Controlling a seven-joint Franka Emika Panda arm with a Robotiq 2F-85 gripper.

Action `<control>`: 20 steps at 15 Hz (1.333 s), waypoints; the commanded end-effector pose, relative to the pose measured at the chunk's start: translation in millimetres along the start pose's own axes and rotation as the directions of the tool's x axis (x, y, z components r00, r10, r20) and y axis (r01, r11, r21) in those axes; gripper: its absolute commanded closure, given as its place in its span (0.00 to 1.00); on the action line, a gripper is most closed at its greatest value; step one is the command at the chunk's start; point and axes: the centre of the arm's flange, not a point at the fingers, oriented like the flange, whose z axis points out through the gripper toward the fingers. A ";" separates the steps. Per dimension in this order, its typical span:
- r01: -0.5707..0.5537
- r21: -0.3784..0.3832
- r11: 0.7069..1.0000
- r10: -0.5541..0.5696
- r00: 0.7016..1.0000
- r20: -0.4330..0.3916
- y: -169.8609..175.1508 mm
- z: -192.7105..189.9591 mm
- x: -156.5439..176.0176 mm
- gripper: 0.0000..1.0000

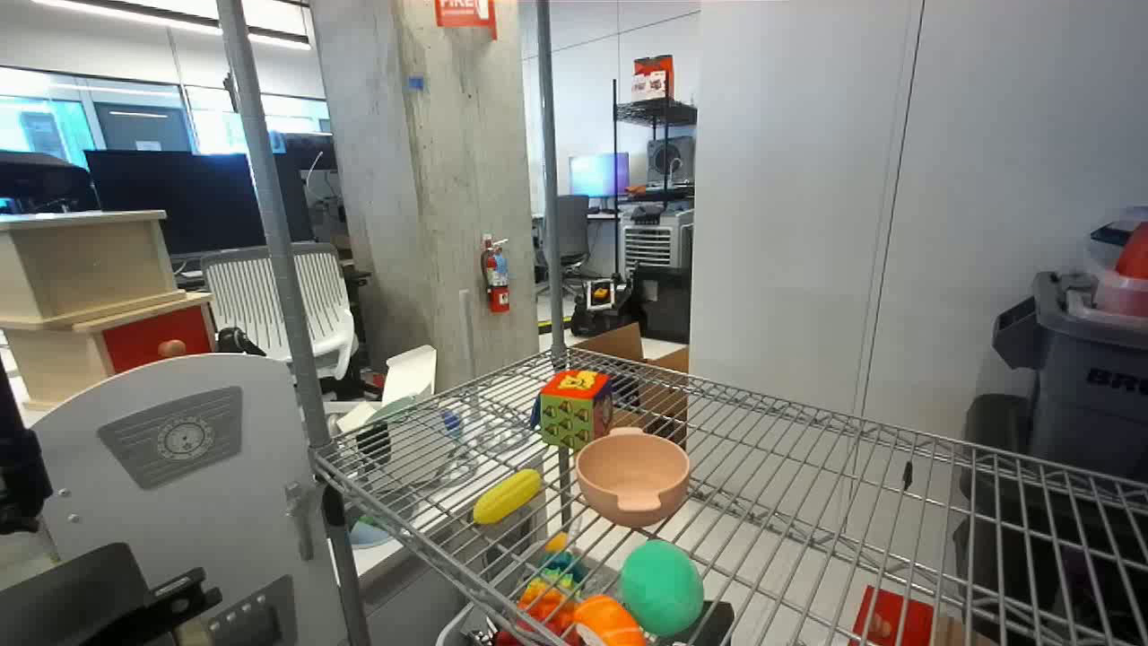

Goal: Put the cube-shaped object into the pot

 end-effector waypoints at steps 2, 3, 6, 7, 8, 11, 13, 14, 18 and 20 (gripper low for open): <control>0.000 0.000 1.000 0.000 1.000 -0.001 0.0 -0.1 0.0 0.00; 0.000 0.000 1.000 0.000 1.000 -0.001 0.0 -0.1 0.0 0.00; 0.000 0.000 1.000 0.000 1.000 -0.001 0.0 -0.1 0.0 0.00; 0.000 0.000 1.000 0.000 1.000 -0.001 0.0 -0.1 0.0 0.00; 0.000 0.000 1.000 0.000 1.000 -0.001 0.0 -0.1 0.0 0.00; 0.000 0.000 1.000 0.000 1.000 -0.001 0.0 -0.1 0.0 0.00; -0.041 0.021 0.999 0.041 0.999 -0.011 -8.2 5.0 16.2 0.00; -0.069 0.043 0.997 0.070 0.997 -0.020 -13.8 8.9 28.5 0.00; -0.202 0.219 0.955 0.224 0.971 -0.079 -43.5 23.1 76.2 0.00; -0.257 0.313 0.914 0.301 0.949 -0.098 -61.0 30.5 106.9 0.00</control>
